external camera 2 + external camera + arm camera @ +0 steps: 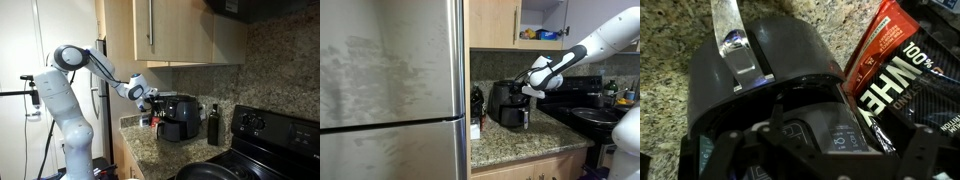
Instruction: Push a button on the air fryer
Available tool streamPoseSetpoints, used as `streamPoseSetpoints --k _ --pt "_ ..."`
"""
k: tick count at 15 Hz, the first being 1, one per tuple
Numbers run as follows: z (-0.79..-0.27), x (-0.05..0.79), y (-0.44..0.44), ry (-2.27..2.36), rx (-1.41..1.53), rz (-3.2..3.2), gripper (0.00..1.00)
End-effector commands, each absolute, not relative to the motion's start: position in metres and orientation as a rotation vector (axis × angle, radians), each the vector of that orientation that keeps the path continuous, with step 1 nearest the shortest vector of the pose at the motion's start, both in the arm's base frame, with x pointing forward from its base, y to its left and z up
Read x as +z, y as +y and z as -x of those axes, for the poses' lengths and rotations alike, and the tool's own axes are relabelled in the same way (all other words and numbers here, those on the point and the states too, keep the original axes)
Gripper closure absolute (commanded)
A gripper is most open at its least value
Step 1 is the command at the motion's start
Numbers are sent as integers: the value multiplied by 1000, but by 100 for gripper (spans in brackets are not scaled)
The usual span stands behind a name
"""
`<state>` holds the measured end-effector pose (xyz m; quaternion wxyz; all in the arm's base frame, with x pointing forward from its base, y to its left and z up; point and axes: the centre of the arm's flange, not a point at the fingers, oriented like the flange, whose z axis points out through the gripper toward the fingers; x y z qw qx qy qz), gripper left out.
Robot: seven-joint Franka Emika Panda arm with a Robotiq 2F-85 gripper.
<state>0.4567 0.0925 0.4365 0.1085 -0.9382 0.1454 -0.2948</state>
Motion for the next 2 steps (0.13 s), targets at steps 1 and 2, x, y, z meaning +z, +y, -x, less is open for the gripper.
streamPoseSetpoints --k 1,2 --pt "-455 441 93 425 -879 2754 0" --pt "-455 440 94 424 -876 2755 0"
